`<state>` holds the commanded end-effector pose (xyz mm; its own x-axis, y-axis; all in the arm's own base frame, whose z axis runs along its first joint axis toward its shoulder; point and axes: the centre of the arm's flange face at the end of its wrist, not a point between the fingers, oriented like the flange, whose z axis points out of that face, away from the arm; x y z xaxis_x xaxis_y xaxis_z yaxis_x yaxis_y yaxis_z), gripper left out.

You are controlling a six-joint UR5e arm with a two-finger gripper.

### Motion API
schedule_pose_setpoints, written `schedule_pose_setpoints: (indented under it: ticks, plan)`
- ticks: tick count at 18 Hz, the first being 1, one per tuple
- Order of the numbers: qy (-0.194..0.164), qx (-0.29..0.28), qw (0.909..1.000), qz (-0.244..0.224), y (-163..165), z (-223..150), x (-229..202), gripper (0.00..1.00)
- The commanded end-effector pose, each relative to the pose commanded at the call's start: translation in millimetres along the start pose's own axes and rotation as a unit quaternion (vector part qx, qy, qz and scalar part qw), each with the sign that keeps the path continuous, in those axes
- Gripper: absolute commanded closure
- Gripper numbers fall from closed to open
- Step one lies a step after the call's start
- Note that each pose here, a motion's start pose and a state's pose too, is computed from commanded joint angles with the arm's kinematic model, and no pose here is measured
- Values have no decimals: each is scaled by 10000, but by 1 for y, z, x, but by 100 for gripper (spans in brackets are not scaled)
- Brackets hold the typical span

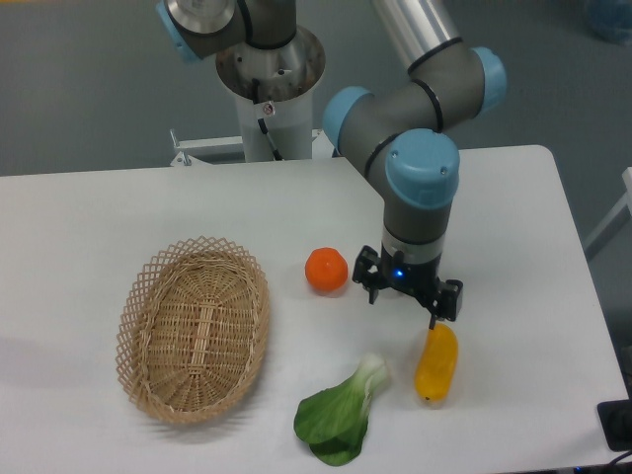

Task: Pick up the mango from the table
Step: 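Move the open gripper toward the yellow mango beside the bok choy, then lower the gripper around the yellow mango and close the fingers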

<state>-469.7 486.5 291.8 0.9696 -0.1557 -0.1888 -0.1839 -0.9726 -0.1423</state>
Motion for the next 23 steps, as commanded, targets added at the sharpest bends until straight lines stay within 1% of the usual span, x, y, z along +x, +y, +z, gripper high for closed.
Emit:
schedule_pose_setpoints:
  ticks: [2,5,7,12,18,23]
  plan:
    - [-85,24,10000,38,5,12,-8,0]
    - [-236,81,9997,1,1,31,-22,0]
    - [-228,80,9997,-8,1,44,-22,0]
    - [-57,-5,10000,13,5,74,-18,0]
    - [-49,-82,10000,-5,7,79,-15,0]
    - [-153,-52,9999,-31,6,82,-17,0]
